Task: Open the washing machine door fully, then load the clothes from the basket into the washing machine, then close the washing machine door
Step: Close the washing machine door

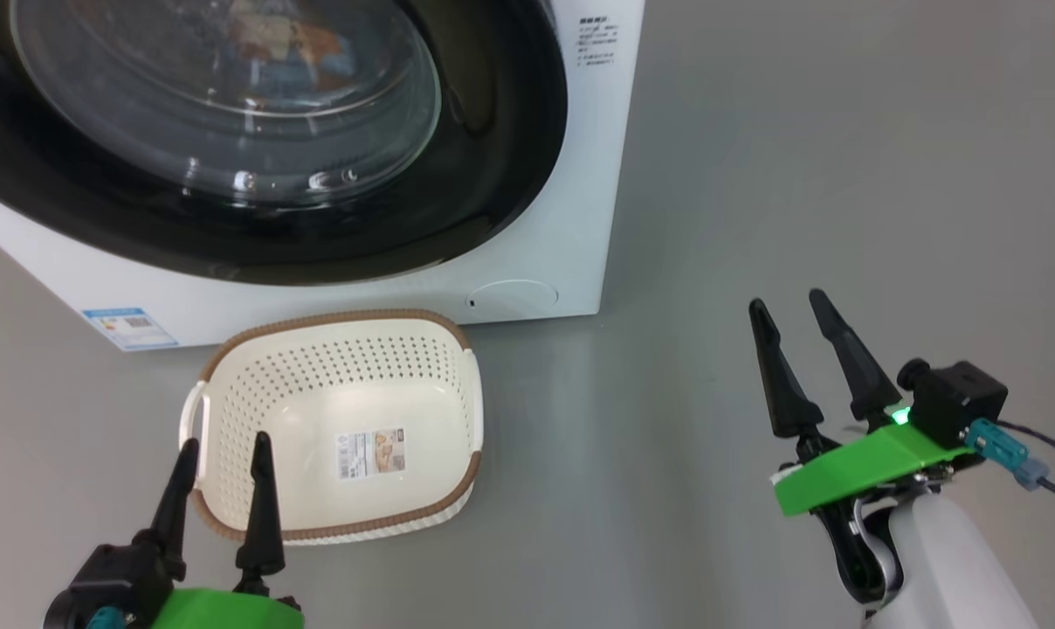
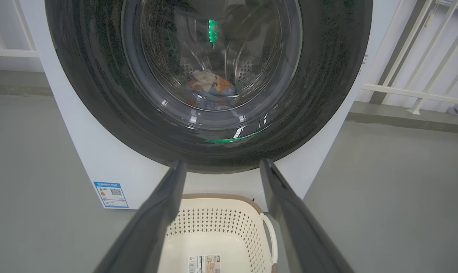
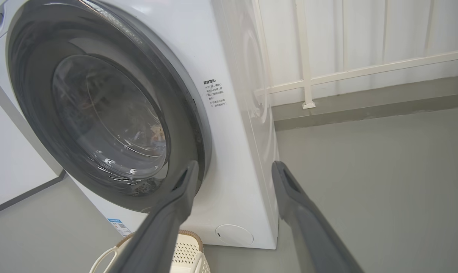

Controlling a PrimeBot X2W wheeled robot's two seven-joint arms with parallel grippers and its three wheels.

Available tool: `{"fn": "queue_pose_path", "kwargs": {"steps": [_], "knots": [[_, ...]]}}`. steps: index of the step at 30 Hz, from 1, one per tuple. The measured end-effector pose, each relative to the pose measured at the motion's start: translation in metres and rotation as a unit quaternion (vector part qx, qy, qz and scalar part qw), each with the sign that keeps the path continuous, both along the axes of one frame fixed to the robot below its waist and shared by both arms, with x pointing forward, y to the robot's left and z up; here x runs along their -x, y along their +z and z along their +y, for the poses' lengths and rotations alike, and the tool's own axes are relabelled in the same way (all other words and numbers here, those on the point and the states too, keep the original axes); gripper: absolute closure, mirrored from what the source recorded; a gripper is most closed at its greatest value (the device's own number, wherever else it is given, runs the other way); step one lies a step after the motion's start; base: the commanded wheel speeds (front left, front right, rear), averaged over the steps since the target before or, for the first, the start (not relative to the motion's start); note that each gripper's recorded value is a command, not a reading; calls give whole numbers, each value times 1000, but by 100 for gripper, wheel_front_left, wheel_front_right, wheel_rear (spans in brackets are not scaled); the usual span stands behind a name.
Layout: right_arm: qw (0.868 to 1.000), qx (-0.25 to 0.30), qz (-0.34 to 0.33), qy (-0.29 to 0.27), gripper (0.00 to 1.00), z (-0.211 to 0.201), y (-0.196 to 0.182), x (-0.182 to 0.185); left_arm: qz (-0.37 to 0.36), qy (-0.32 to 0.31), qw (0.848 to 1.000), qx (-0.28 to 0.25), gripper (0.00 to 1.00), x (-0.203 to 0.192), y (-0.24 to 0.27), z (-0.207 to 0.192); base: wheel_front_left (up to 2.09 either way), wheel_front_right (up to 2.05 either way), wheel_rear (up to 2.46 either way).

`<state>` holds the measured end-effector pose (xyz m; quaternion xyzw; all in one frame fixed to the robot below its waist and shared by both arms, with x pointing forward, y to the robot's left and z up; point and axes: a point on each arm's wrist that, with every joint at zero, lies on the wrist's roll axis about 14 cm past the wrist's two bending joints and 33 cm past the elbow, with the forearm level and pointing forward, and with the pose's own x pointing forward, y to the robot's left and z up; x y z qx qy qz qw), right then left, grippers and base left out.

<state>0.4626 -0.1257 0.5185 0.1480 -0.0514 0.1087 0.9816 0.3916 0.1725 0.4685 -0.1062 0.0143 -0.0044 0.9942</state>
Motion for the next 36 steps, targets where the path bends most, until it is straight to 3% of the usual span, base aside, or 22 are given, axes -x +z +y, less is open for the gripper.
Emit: {"fn": "queue_pose_path", "kwargs": {"steps": [16, 36], "knots": [[998, 32, 17, -45, 0, -29, -11, 52, -16, 9, 1000, -15, 0, 29, 14, 1, 0, 0, 0], [996, 55, 11, -63, 0, -40, -8, 81, -26, 29, 999, -35, 0, 56, 22, 10, 0, 0, 0]]}}
